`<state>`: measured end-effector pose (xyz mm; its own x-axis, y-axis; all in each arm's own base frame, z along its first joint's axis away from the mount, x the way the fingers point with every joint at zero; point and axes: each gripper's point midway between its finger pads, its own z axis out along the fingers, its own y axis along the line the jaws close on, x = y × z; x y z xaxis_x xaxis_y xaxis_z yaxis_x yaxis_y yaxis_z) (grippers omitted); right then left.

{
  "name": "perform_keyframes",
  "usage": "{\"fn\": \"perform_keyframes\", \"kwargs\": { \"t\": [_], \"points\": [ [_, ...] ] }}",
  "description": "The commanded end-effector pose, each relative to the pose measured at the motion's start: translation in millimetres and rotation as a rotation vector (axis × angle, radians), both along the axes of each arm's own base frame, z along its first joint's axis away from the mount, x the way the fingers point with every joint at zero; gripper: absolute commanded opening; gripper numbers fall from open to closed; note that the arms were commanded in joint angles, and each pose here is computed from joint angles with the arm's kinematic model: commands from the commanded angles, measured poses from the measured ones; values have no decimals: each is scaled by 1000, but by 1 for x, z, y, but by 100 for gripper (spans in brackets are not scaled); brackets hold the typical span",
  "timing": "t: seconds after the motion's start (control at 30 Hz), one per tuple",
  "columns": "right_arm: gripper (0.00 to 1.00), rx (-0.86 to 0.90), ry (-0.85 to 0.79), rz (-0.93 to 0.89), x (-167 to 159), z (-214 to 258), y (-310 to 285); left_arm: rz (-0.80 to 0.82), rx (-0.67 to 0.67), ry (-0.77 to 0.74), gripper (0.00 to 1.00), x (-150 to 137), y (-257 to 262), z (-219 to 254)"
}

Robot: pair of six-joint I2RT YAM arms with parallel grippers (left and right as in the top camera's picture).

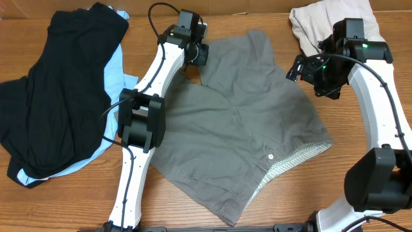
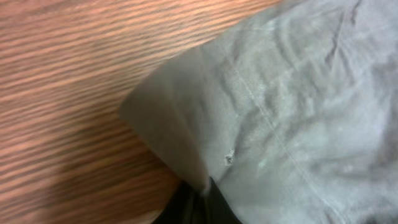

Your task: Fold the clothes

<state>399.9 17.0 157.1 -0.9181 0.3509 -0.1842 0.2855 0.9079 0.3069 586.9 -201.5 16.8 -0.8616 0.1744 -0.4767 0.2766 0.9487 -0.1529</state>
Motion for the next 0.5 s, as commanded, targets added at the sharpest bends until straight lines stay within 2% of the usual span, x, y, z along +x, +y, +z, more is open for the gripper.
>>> {"fn": "perform_keyframes", "kwargs": {
  "t": [0.0, 0.13, 0.4, 0.47],
  "points": [
    [100, 1, -11, -1, 3, 1, 1, 170, 74, 54, 4, 0, 38, -21],
    [100, 1, -13, 0, 4, 1, 1, 288, 97, 174, 4, -13, 97, -24],
    [100, 10, -4, -28, 7, -4, 1, 528, 123, 432, 4, -63, 223, -30],
    [100, 11, 10, -28, 7, -9, 1, 577, 70, 478, 14, -72, 242, -30]
  ]
}}
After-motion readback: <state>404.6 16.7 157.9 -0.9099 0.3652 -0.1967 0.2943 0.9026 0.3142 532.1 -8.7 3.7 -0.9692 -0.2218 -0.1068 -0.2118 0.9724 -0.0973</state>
